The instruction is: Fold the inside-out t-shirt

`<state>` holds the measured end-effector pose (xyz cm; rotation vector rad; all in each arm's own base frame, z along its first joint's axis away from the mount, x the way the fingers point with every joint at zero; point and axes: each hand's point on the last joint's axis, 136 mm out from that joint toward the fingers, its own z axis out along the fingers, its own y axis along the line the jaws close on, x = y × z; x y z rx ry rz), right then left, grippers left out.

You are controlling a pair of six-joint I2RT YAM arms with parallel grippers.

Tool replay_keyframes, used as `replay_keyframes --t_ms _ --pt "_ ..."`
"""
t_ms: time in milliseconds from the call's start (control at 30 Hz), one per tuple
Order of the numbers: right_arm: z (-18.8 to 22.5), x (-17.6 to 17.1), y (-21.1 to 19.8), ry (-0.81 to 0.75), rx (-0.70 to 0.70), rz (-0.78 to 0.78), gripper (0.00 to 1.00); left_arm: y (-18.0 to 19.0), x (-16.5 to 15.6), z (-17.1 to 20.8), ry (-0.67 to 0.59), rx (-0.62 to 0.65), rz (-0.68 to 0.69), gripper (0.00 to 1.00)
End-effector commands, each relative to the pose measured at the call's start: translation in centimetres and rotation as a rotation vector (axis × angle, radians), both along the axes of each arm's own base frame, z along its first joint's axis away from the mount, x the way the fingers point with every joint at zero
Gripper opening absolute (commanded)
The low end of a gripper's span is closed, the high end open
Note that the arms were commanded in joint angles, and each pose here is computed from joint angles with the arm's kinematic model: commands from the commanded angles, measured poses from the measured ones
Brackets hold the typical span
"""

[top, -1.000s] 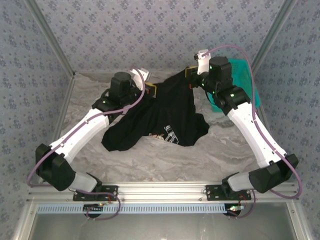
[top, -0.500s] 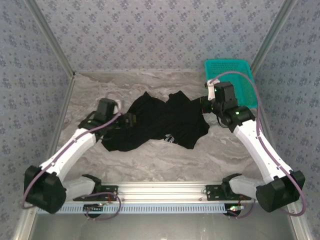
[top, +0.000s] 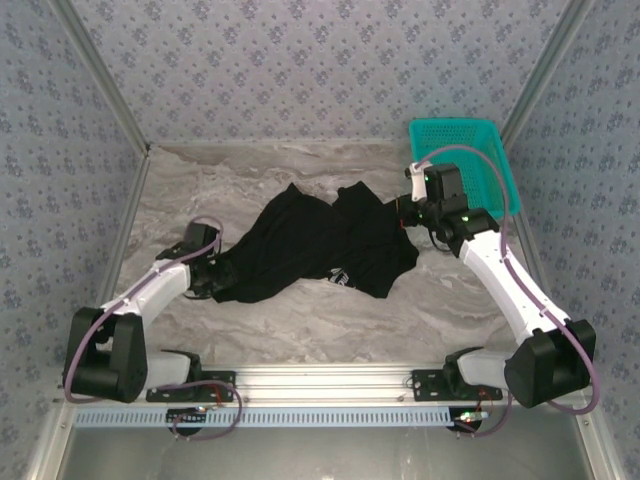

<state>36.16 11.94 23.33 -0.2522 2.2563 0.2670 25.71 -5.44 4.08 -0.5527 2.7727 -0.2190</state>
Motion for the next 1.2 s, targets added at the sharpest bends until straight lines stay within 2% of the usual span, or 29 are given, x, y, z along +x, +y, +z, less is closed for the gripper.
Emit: replay_keyframes --t_ms 0,100,167,267,400,533,633,733,867,1033,1167 --pt "0.6 -0.1 -0.1 -0.011 0.026 -0.011 0.0 -1.7 2.2 0.8 -0.069 -0.082 -0.033 0.37" --pt "0.9 -0.2 -1.5 -0.011 -0.01 -0.066 0.0 -4.5 3.5 3.0 -0.159 -0.13 -0.156 0.22" --pt "1.3 -0.3 -3.0 -0.015 -0.046 -0.121 0.0 -7.0 3.8 5.0 -0.226 -0.134 -0.267 0.21" --pt "2.3 -0.6 -4.9 -0.038 -0.085 -0.191 0.0 -12.1 3.2 7.8 -0.323 -0.183 -0.454 0.23" --pt "2.3 -0.3 -4.7 -0.03 -0.059 -0.184 0.0 -16.5 1.5 8.9 -0.338 -0.168 -0.653 0.35" --pt "1.9 0.1 -4.5 -0.018 -0.051 -0.194 0.0 -15.0 1.4 9.0 -0.336 -0.083 -0.635 0.44" --pt "1.8 0.0 -4.4 -0.017 -0.045 -0.193 0.0 -12.7 1.8 9.4 -0.35 -0.03 -0.565 0.49" --pt "1.7 0.1 -4.1 -0.013 -0.038 -0.183 0.0 -10.6 2.3 8.6 -0.306 -0.039 -0.47 0.5" --pt "1.4 0.1 -4.0 -0.005 -0.038 -0.178 0.0 -10.6 2.1 6.6 -0.222 -0.052 -0.469 0.53" --pt "1.3 0.0 -3.8 -0.002 -0.034 -0.171 0.0 -11.2 2.3 5.1 -0.179 -0.052 -0.497 0.53" --pt "1.4 -0.2 -3.8 -0.002 -0.029 -0.17 0.0 -10.7 2.6 3.9 -0.143 -0.012 -0.485 0.47"
